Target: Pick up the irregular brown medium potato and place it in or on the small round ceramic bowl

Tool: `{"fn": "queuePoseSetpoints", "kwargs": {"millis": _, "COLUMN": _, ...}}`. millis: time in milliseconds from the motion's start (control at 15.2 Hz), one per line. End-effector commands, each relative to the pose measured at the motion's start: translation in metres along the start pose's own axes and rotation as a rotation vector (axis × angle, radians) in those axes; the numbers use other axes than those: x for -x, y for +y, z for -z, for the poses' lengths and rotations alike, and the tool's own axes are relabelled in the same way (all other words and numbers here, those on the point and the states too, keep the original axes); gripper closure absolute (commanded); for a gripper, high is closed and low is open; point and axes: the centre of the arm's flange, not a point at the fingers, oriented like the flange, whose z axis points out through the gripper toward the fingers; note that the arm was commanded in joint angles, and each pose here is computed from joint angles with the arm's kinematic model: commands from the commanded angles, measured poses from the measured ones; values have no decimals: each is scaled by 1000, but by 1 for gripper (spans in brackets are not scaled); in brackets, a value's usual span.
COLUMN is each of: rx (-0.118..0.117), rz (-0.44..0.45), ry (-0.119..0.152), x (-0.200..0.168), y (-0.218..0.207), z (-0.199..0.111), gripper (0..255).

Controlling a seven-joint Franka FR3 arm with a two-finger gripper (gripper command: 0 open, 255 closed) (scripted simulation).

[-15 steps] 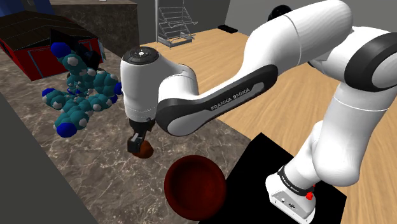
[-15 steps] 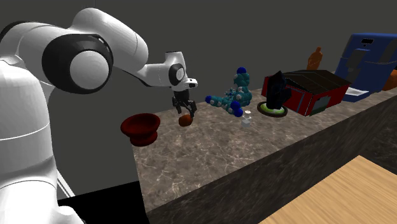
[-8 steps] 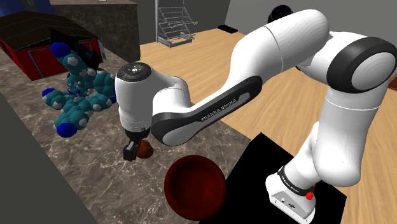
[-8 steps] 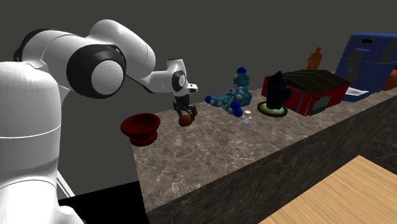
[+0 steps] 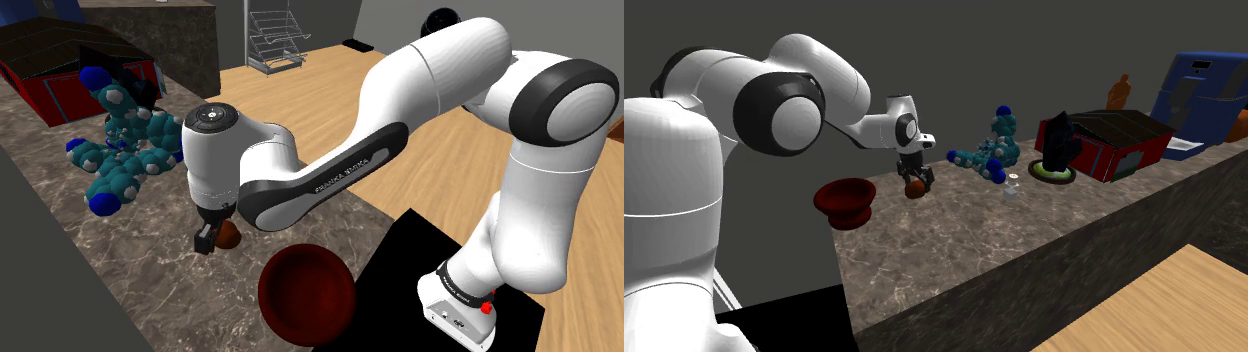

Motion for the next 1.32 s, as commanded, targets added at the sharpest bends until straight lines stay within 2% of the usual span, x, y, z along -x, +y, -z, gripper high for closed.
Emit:
{"fn": "queuePoseSetpoints", "kwargs": {"millis": 0, "rx": 0, "rz": 0, "ry": 0, "x": 0, "y": 0, "z": 0, "gripper": 255}}
{"fn": "queuePoseSetpoints", "kwargs": {"millis": 594, "rx": 0, "rz": 0, "ry": 0, "x": 0, "y": 0, "z": 0, "gripper": 255}}
{"fn": "queuePoseSetpoints", "kwargs": {"millis": 1254, "rx": 0, "rz": 0, "ry": 0, "x": -5, "y": 5, "z": 52, "gripper": 255}}
